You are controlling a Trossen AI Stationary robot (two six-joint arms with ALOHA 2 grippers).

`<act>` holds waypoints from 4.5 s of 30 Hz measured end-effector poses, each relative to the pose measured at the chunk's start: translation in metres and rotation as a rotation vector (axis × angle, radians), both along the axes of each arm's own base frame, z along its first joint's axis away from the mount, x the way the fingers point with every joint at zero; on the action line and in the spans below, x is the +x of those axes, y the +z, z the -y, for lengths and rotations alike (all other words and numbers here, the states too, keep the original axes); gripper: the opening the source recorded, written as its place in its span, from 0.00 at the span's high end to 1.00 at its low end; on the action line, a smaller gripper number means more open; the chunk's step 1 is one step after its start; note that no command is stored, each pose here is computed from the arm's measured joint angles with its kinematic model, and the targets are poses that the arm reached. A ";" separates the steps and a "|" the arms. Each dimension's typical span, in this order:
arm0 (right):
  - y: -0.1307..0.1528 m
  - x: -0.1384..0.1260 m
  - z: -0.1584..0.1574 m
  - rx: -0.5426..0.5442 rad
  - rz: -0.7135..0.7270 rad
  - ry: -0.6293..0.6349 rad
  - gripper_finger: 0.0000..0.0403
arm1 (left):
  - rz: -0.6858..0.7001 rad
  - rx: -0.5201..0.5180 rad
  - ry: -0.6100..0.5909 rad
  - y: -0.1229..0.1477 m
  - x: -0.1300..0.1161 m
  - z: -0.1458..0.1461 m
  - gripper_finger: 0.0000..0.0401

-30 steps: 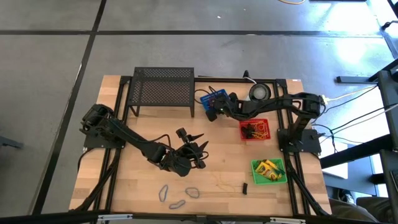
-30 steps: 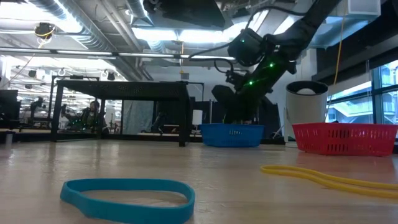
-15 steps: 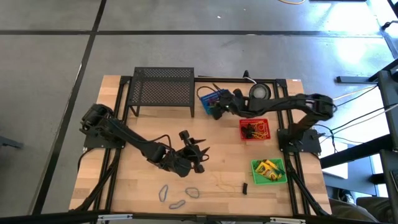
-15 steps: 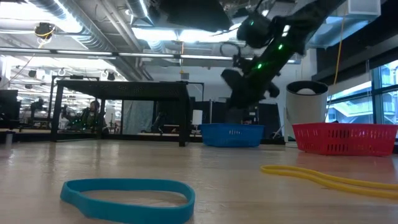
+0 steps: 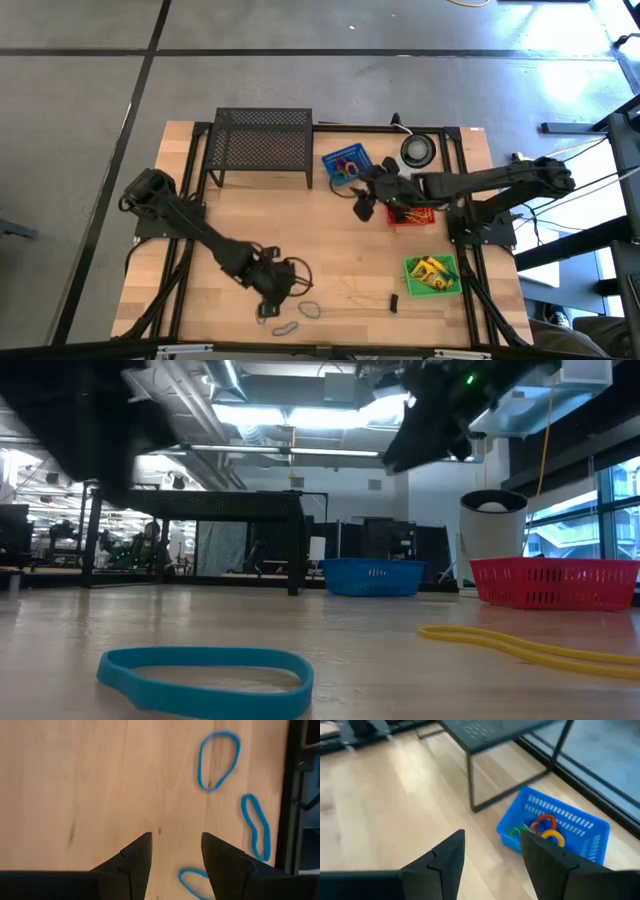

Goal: Pick & Place Office Desk Supplies
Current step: Put the blue rubber band into the red bin

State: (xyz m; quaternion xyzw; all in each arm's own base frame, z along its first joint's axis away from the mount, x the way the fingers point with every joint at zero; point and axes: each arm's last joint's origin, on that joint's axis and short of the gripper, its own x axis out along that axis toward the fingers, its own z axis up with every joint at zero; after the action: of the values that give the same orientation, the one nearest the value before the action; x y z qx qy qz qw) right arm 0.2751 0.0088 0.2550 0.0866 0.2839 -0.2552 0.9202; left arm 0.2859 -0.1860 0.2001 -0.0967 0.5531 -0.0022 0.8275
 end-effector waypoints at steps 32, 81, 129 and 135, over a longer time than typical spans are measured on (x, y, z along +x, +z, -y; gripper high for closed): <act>0.003 -0.008 -0.045 -0.093 0.029 0.053 0.52 | -0.133 0.088 0.097 -0.044 -0.038 0.052 0.66; 0.003 -0.008 -0.045 -0.073 0.034 0.046 0.52 | 0.478 0.698 -0.111 -0.036 -0.041 0.042 0.99; -0.017 0.029 -0.108 -0.024 0.192 0.593 0.52 | 0.834 1.100 -0.130 0.042 0.056 -0.031 0.99; -0.016 0.029 -0.109 -0.023 0.197 0.594 0.64 | 0.836 1.098 -0.135 0.042 0.056 -0.030 0.99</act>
State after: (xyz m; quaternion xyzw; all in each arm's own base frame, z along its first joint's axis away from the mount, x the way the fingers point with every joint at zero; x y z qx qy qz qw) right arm 0.3037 0.1180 0.2385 0.0135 0.2033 0.0311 0.9785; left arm 0.3421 -0.1557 0.2418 0.3796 0.1140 0.1893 0.8984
